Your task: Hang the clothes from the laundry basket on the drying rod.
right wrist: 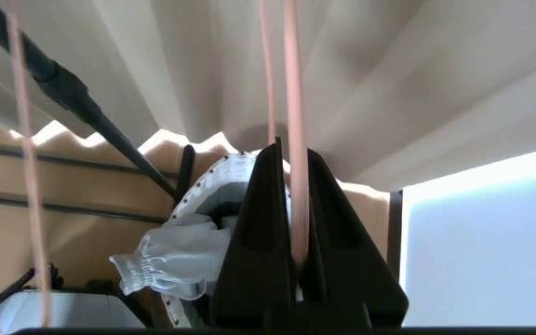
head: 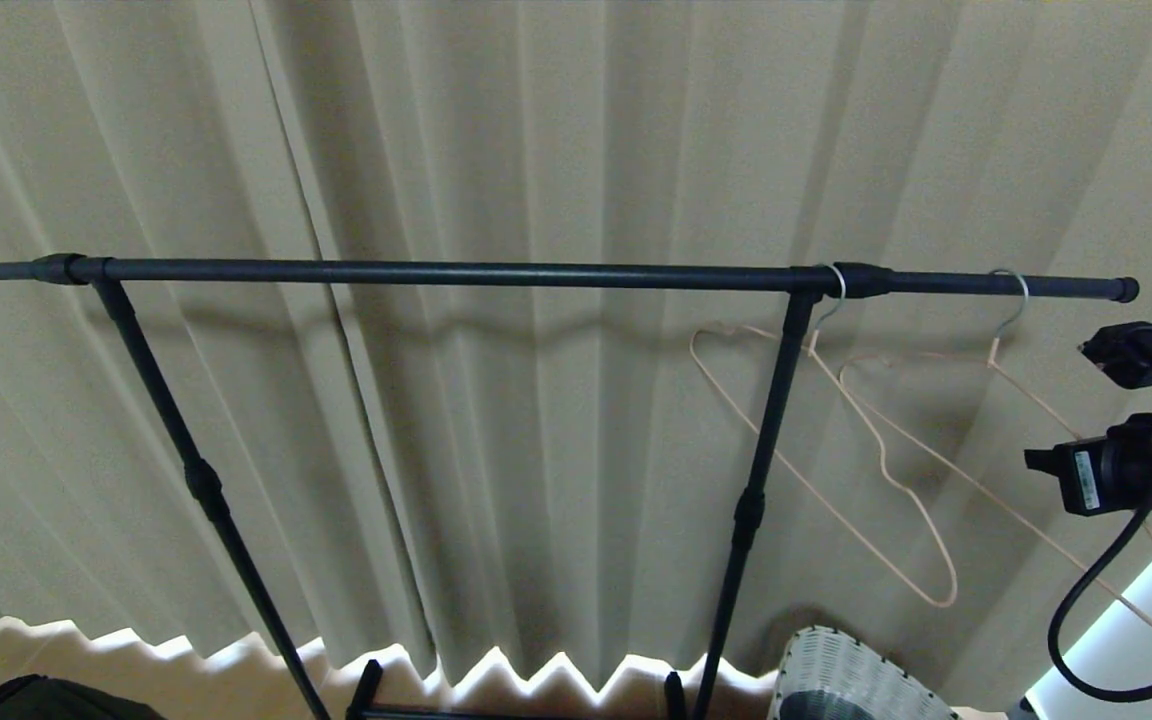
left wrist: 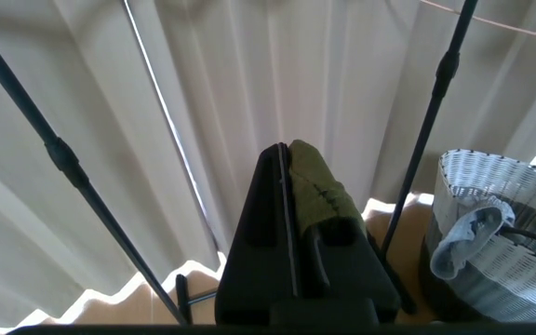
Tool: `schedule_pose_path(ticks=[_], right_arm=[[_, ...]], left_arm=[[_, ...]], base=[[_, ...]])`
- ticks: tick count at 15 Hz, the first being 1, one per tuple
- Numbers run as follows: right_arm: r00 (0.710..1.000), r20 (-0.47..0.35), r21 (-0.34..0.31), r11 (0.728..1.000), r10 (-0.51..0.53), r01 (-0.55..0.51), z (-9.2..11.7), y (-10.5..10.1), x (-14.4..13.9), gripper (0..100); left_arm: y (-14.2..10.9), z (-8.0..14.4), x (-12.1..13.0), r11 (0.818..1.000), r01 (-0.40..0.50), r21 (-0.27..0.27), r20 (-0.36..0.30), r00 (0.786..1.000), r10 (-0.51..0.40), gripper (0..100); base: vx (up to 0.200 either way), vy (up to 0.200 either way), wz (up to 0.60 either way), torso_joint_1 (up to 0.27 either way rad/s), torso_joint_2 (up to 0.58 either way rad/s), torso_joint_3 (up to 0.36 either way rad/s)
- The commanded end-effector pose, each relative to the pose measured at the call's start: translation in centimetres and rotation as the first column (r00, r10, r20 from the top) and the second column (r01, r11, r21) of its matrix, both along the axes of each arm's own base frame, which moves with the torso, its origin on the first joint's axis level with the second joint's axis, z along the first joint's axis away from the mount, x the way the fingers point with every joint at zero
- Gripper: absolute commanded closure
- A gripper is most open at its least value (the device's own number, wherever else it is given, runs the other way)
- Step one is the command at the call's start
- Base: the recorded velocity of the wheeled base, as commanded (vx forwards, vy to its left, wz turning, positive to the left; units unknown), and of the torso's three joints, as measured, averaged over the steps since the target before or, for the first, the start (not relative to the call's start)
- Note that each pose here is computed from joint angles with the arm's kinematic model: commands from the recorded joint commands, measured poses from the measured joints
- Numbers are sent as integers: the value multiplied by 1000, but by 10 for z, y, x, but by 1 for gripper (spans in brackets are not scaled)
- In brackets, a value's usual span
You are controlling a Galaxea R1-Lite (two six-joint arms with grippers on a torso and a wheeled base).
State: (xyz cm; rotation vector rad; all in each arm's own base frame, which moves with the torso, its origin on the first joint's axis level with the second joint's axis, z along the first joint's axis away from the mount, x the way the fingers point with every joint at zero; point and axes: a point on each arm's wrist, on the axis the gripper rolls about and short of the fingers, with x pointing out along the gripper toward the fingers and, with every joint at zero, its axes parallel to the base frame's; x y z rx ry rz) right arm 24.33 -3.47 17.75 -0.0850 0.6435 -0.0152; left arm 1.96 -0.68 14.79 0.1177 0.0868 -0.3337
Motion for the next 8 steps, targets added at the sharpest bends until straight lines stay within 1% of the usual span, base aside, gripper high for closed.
schedule_pose_path(ticks=[1, 4, 5, 8], right_arm=[[999, 46, -3, 1000, 4, -4, 10, 3, -16, 100], [996, 84, -7, 1000, 5, -4, 17, 5, -31, 100], [994, 111, -11, 1000, 8, -7, 22, 7, -38, 100], [989, 146, -13, 1000, 12, -10, 26, 9, -49, 100]], left_arm=[[0, 0, 0, 1000, 0, 0, 0, 1000, 0, 100], [0, 0, 0, 1000, 0, 1, -2, 1000, 0, 100], [0, 0, 0, 1000, 0, 1, -2, 1000, 0, 100], [0, 0, 0, 1000, 0, 1, -2, 1000, 0, 100]], base=[[0, 0, 0, 0, 0, 0], [0, 0, 0, 0, 0, 0], [0, 0, 0, 0, 0, 0], [0, 0, 0, 0, 0, 0]])
